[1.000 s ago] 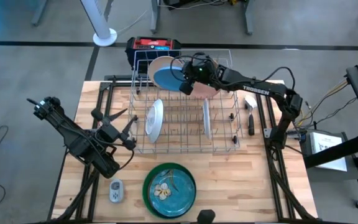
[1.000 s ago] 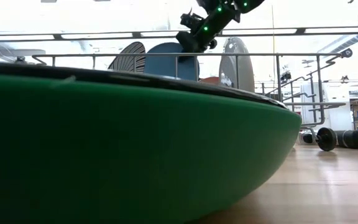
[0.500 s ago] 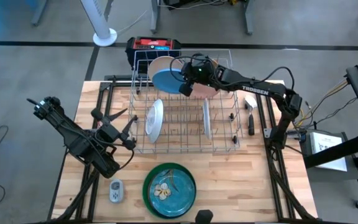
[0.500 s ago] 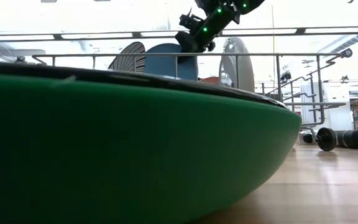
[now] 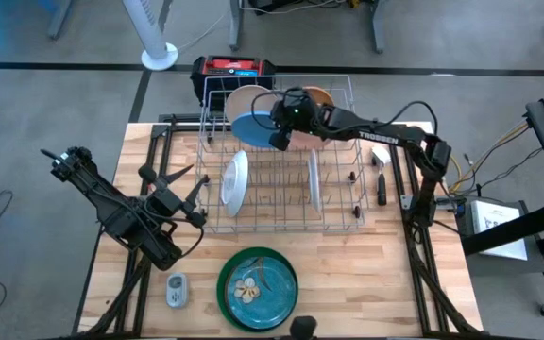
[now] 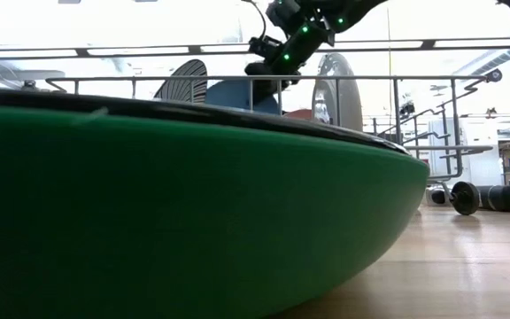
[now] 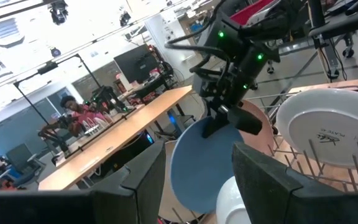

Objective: Sort dishes
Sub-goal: Put the blue plate into the dish rack

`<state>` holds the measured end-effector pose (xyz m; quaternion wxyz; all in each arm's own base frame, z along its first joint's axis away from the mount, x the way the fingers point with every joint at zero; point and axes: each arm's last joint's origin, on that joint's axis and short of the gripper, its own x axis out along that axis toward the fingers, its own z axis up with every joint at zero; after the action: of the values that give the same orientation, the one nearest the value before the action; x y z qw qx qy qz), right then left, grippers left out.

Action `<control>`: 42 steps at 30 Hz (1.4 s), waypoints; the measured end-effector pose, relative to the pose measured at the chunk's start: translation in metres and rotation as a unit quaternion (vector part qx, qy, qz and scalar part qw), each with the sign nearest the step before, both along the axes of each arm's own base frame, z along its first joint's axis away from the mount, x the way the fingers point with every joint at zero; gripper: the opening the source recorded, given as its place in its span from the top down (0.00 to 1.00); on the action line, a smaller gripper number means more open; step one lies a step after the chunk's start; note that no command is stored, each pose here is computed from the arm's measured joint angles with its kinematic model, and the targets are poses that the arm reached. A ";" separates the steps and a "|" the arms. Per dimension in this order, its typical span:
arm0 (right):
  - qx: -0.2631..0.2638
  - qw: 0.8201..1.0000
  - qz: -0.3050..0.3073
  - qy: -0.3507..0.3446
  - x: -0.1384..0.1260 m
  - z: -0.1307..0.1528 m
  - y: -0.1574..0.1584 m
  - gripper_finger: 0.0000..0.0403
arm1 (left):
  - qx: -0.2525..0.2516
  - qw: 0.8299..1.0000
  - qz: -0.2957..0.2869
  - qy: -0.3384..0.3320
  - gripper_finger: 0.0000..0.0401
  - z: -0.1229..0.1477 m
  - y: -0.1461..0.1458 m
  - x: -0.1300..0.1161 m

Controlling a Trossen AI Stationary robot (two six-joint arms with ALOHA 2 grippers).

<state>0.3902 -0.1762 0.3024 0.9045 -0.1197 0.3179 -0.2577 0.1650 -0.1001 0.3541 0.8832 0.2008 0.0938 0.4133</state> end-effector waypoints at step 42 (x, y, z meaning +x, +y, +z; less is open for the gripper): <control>-0.002 1.000 0.004 0.007 0.012 -0.019 -0.004 0.83 | 0.001 1.000 0.000 0.001 0.57 0.000 0.000 0.000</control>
<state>0.4020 -0.1802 0.2837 0.9029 -0.1247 0.3237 -0.2539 0.1650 -0.1001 0.3541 0.8829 0.2022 0.0945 0.4131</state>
